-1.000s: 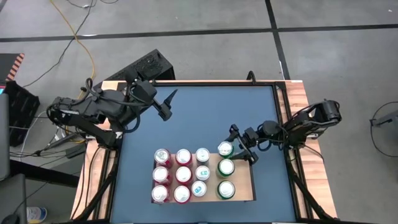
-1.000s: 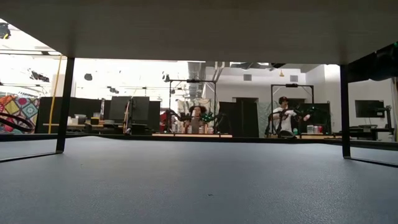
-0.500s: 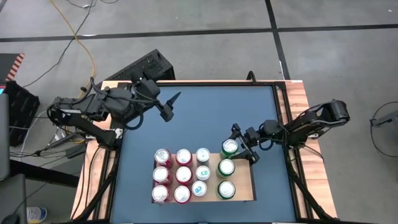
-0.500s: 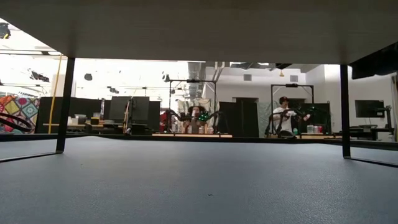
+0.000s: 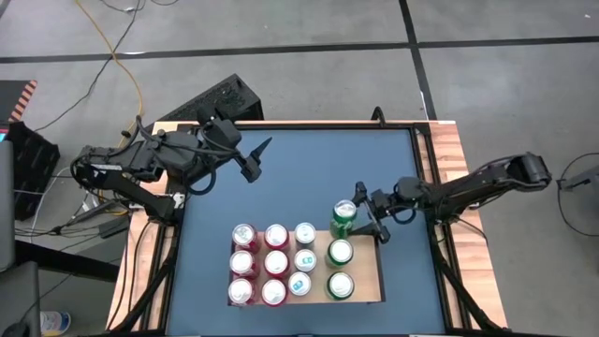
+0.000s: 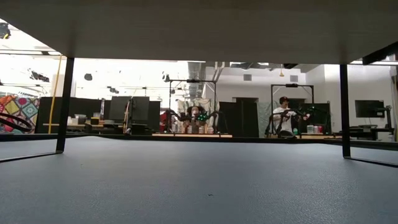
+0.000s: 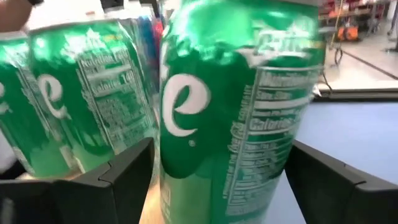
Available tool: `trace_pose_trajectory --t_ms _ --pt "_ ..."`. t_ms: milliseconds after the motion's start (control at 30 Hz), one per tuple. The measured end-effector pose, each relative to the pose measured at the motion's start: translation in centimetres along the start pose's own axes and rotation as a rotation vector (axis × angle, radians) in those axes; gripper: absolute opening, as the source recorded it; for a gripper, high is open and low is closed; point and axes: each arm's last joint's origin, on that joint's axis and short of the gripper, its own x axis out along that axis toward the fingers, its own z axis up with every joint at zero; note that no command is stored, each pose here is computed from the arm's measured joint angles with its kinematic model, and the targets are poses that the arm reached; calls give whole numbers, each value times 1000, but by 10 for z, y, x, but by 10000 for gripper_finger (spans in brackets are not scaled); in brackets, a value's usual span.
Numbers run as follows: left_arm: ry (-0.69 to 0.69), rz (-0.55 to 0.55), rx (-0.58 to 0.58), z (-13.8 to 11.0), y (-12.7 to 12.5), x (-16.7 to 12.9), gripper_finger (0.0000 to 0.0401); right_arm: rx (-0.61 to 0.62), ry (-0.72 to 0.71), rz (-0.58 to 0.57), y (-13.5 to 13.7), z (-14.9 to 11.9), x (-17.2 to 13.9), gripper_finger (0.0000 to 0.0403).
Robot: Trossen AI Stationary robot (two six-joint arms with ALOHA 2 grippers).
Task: Place canned beverage on shelf
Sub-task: Put the green soda can on the shelf
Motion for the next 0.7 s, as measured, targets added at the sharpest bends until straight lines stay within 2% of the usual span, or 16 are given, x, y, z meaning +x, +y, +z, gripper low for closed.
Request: trace_pose_trajectory --t_ms 267,433,700 --pt "5 13 29 -1 1 1 368 -174 150 64 12 22 16 328" --pt "6 15 53 -1 1 1 368 -189 190 83 17 39 24 322" --pt "13 14 71 -2 1 1 368 -166 279 60 17 42 25 322"
